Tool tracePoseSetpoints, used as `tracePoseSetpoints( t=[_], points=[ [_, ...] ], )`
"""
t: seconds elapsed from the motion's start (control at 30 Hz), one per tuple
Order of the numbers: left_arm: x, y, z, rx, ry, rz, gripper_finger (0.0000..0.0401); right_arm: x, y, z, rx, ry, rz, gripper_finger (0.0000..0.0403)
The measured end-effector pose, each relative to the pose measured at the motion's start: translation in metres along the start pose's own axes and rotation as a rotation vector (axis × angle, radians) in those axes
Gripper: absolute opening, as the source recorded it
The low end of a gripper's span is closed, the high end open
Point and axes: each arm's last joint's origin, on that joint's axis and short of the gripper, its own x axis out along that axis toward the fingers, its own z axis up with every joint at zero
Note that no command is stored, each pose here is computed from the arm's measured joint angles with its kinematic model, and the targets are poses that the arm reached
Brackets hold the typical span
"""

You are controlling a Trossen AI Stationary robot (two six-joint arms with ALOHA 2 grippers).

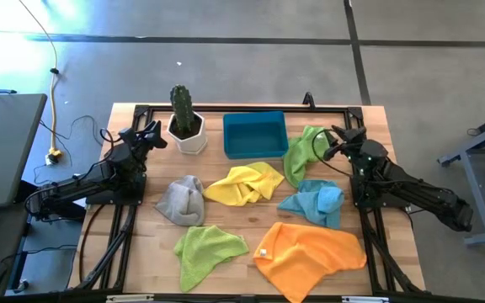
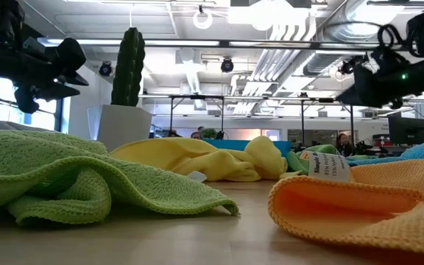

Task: Fold microfiber towels
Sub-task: Adjust the microfiber towels

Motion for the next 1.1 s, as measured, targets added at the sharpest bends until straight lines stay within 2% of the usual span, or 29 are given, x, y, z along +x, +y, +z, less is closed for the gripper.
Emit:
tracePoseSetpoints(
  t=[0.2, 0.37, 0.6, 0.83, 1.0, 1.1],
  points=[
    [0.000, 0.000, 0.000, 0.000, 0.000, 0.000, 0.0147, -0.003, 0.003, 0.023, 0.266, -0.225, 0.082, 0.0154],
    [0.000, 0.000, 0.000, 0.000, 0.000, 0.000, 0.0147, -0.007, 0.003, 0.038, 0.333, -0.374, 0.116, 0.0154],
    [0.000, 0.000, 0.000, 0.000, 0.000, 0.000, 0.0147, -0.011, 0.002, 0.046, 0.494, -0.455, 0.167, 0.0154],
    [0.000, 0.000, 0.000, 0.000, 0.000, 0.000, 0.0147, -0.011, 0.001, 0.047, 0.579, -0.464, 0.153, 0.0154],
    [0.000, 0.000, 0.000, 0.000, 0.000, 0.000, 0.0147, -0.014, 0.003, 0.056, 0.562, -0.482, 0.223, 0.0154],
    [0.000, 0.000, 0.000, 0.000, 0.000, 0.000, 0.0147, -0.014, 0.005, 0.070, 0.495, -0.495, 0.242, 0.0154]
  ],
)
